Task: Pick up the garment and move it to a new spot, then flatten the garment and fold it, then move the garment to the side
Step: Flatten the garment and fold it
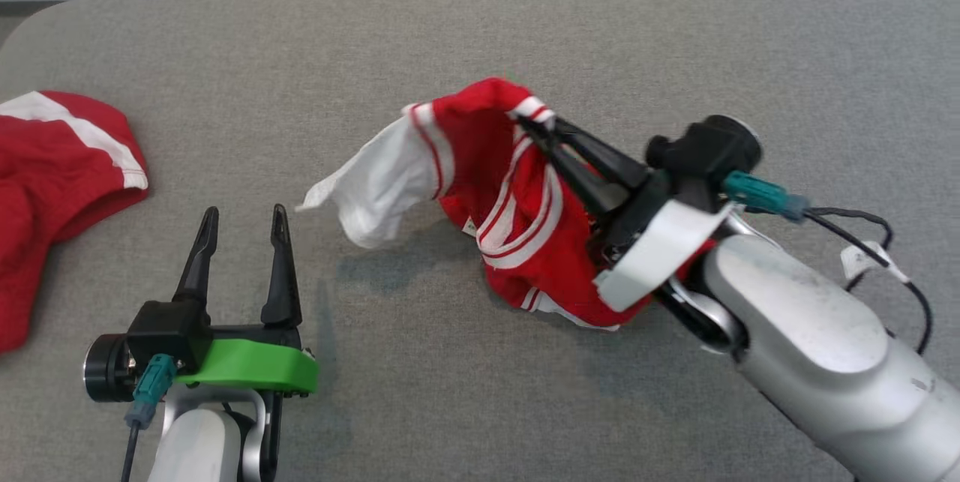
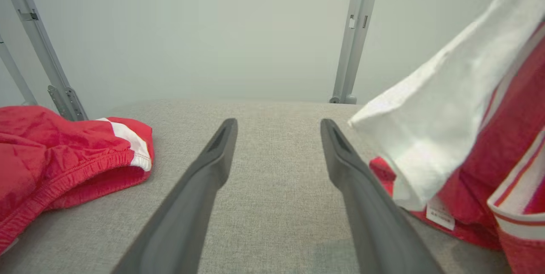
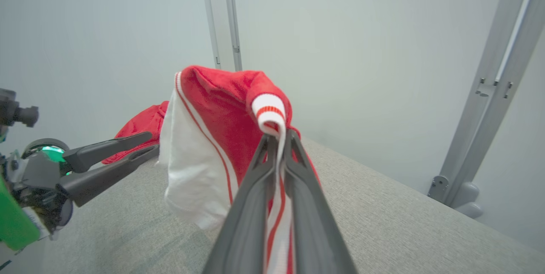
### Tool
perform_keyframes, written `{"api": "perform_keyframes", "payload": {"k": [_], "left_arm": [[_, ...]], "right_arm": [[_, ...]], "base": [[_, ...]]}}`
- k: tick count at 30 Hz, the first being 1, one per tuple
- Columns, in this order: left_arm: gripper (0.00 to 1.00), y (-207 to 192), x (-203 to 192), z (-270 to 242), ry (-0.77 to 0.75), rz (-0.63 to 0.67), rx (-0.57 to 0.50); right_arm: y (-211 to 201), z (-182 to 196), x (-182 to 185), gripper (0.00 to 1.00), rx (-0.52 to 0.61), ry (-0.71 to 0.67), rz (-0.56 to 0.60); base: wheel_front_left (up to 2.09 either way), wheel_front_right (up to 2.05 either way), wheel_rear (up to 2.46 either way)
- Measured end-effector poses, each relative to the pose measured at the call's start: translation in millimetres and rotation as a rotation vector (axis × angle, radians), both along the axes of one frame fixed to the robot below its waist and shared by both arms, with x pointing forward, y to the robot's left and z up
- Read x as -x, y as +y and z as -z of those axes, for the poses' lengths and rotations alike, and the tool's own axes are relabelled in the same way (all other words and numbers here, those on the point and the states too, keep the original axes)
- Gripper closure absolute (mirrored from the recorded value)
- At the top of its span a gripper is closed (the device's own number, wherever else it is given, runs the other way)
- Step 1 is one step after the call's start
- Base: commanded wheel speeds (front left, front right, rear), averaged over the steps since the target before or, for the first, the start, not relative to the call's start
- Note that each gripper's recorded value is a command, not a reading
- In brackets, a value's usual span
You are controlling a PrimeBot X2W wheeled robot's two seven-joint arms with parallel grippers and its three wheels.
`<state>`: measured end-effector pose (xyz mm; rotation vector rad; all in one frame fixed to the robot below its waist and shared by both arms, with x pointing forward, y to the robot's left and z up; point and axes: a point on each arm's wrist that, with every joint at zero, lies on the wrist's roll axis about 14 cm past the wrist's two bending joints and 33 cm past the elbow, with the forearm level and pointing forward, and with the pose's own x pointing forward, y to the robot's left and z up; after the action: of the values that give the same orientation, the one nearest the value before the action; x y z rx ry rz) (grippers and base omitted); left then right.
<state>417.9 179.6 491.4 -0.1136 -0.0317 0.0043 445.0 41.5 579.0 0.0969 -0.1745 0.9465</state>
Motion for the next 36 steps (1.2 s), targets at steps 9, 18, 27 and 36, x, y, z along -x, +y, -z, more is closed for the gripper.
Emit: {"api": "perform_keyframes", "payload": {"k": [9, 18, 27, 36], "left_arm": [[0.00, -22, -9, -5, -0.005, 0.075, -0.006], [0.00, -38, -15, -2, 0.005, 0.123, -0.004], [0.00, -38, -16, -1, 0.014, 0.132, -0.017], [0.00, -34, -12, -9, -0.002, 0.115, -0.017]], "right_arm": [[-173, 59, -15, 1.00, -0.109, 0.245, 0.523], [-269, 160, 37, 1.00, -0.179, 0.567, 0.913], [-271, 177, 42, 0.00, -0.174, 0.594, 0.971], [-295, 104, 24, 0.00, -0.047, 0.260, 1.002]], "base": [[0.00, 0.00, 0.00], [0.00, 0.00, 0.00], [0.00, 0.00, 0.00], [0.00, 0.00, 0.00]]}}
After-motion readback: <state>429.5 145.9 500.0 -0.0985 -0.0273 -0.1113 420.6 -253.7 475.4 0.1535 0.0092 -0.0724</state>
